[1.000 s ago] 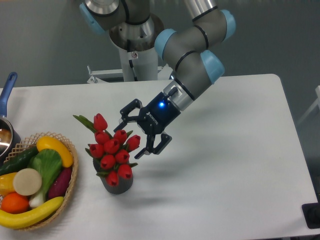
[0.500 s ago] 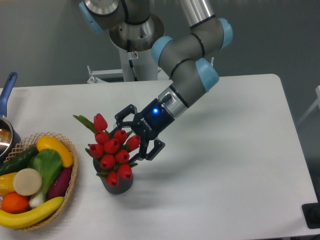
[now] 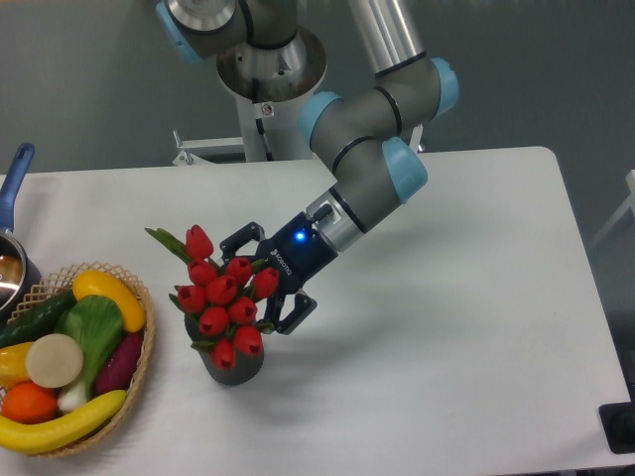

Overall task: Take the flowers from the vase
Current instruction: 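Close the gripper around the tulip stems above the vase rim, then lift the gripped tulips up out of the grey vase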

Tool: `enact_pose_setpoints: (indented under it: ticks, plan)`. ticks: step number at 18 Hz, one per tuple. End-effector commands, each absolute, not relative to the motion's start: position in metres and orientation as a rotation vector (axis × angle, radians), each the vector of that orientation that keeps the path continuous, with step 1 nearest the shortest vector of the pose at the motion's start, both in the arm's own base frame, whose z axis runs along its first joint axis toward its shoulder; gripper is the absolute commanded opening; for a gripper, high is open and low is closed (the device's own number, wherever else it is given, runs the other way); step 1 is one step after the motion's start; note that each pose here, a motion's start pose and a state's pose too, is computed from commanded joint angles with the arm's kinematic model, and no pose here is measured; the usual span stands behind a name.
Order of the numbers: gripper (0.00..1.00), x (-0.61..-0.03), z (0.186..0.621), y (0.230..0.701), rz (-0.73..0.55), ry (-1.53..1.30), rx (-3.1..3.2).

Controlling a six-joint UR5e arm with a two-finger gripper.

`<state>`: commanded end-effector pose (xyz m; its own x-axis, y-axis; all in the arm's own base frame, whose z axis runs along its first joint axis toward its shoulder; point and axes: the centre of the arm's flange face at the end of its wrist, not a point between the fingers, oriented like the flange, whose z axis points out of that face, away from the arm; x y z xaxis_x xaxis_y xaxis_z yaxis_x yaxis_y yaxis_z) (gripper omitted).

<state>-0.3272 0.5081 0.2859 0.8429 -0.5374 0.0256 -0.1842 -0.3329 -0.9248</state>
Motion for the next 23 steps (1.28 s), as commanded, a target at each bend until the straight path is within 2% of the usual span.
enact_pose_setpoints:
  ticks: [2, 3, 5, 7, 9, 12, 15, 23]
  plan:
    - [1.0, -0.327, 0.287, 0.511, -0.395, 0.546, -1.904]
    - [0.96, -0.327, 0.286, 0.512, -0.397, 0.546, -1.905]
    - [0.81, -0.327, 0.285, 0.512, -0.399, 0.545, -1.905]
    - [0.75, -0.328, 0.288, 0.513, -0.393, 0.549, -1.903]
    - [0.65, -0.328, 0.289, 0.513, -0.395, 0.544, -1.905]
    - [0.56, -0.328, 0.289, 0.511, -0.397, 0.537, -1.905]
    - [0.38, -0.327, 0.292, 0.511, -0.425, 0.493, -1.917]
    - [0.33, -0.33, 0.304, 0.508, -0.449, 0.436, -1.923]
